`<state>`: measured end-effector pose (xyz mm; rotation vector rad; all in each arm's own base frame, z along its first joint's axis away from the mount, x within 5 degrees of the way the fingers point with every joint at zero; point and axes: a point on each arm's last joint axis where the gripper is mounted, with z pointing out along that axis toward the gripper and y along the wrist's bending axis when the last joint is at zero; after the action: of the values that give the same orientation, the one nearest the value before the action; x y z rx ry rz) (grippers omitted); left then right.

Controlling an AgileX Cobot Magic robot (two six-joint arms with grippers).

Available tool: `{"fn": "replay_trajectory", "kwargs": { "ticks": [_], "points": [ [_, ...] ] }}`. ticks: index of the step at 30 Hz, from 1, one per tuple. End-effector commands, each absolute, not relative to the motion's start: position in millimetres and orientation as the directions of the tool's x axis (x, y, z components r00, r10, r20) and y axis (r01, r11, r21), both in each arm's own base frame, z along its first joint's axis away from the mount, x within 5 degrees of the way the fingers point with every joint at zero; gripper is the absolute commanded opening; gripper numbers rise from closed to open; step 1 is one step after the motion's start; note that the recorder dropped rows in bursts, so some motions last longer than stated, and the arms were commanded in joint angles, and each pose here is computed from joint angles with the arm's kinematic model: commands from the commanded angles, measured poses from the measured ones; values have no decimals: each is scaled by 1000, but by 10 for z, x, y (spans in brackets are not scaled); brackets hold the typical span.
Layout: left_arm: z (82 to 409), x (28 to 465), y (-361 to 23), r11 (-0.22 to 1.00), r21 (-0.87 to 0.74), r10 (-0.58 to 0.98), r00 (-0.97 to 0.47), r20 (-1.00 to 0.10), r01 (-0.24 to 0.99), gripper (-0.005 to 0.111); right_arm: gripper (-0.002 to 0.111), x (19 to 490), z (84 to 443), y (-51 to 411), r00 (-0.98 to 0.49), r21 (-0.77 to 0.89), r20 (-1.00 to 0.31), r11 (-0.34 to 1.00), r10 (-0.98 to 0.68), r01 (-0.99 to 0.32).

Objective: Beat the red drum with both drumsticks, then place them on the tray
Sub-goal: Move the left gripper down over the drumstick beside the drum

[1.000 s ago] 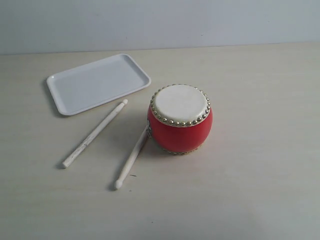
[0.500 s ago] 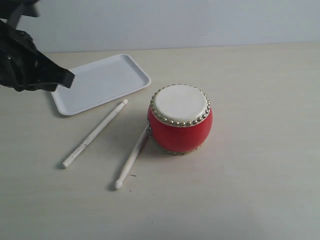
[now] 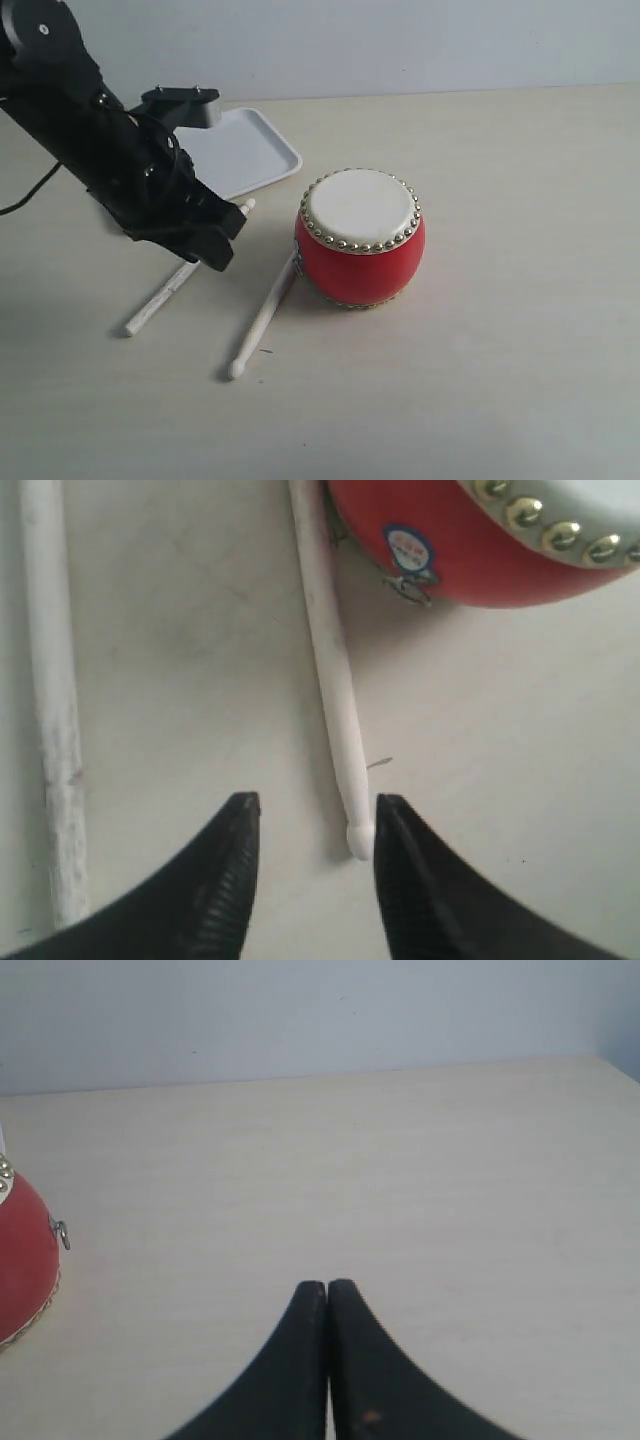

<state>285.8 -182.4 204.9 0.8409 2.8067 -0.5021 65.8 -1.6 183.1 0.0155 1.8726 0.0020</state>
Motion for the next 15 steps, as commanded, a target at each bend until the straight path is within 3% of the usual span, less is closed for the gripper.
{"fn": "replay_trajectory", "kwargs": {
  "ticks": [1,5,15],
  "points": [
    [1904,2831,-1990,754,-259,562,-797,-222,604,43,0,658,1839,-10,-282,12,-959,1000,12,2],
    [1788,2769,-2211,722,-182,631,-743,-225,668,43,0,658,1839,-10,-282,12,-959,1000,12,2],
    [1626,2742,-2392,763,-78,614,-757,-224,642,43,0,658,1839,-10,-282,12,-959,1000,12,2]
  ]
}}
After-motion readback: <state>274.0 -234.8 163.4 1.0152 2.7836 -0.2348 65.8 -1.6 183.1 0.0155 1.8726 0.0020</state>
